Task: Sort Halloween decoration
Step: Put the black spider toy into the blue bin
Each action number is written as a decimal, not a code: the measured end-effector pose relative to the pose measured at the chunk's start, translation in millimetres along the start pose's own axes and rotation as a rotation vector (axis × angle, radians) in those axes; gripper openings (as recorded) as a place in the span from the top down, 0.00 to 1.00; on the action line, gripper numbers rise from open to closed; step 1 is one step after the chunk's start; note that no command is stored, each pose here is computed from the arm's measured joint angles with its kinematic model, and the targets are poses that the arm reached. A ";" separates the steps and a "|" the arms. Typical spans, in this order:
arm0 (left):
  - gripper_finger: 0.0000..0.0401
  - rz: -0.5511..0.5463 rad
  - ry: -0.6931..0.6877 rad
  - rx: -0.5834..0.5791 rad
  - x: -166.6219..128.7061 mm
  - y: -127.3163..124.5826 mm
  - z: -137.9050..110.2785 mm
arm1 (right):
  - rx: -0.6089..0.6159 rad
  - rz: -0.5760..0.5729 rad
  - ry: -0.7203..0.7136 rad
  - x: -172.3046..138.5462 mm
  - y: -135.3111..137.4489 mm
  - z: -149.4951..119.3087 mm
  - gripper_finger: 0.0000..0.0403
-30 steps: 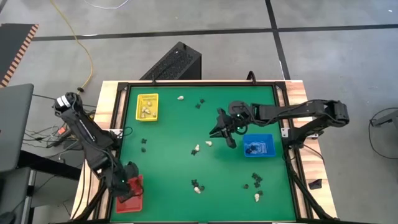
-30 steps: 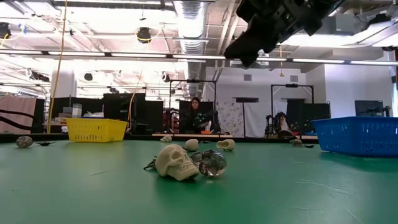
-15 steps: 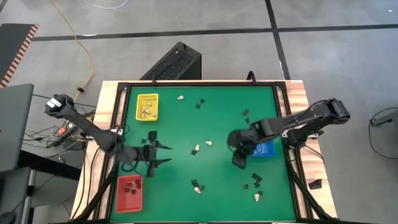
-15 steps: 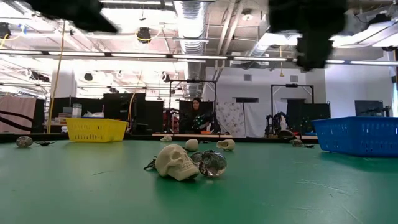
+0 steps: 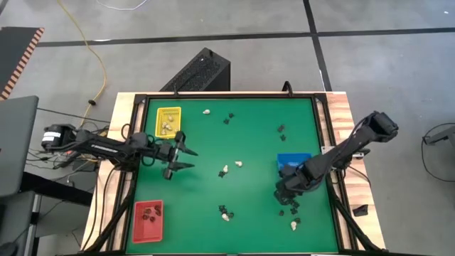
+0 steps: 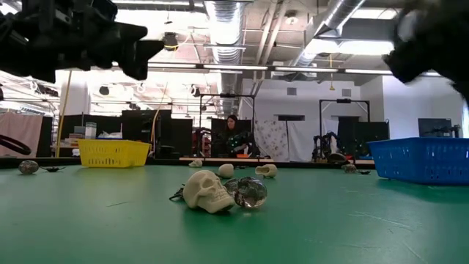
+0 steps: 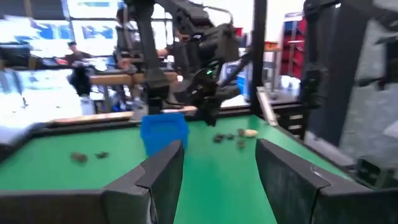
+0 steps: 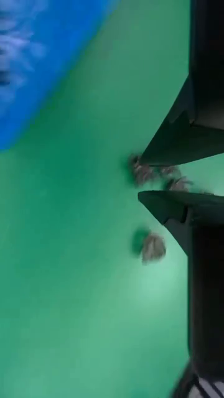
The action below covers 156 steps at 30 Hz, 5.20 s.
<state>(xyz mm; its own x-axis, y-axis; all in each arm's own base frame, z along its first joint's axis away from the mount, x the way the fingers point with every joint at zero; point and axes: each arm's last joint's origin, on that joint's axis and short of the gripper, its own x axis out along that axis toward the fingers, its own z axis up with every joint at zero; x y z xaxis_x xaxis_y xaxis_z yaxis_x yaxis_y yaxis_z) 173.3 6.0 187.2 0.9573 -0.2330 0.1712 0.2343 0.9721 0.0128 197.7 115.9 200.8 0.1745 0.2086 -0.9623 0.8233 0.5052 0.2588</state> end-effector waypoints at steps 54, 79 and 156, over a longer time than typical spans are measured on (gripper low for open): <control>0.53 -0.090 0.027 0.013 -1.6 -2.5 -3.6 | 0.115 0.107 -0.021 6.2 -12.5 -35.8 0.94; 0.53 -0.090 0.036 0.011 -1.5 -2.4 -4.5 | 0.114 -0.069 -0.037 52.8 -4.3 -23.5 0.34; 0.53 -0.090 0.056 0.002 -1.6 -2.4 -6.5 | -0.041 -0.203 0.051 56.3 19.4 -5.2 0.41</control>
<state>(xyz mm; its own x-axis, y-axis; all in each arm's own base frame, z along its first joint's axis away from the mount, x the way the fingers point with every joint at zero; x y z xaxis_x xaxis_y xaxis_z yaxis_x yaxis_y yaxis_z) 172.3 3.8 180.5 0.9403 -0.3207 0.1142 0.3196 0.9471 0.0279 220.7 141.7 152.0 -0.0216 0.1409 -0.9898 0.8159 0.5747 0.0640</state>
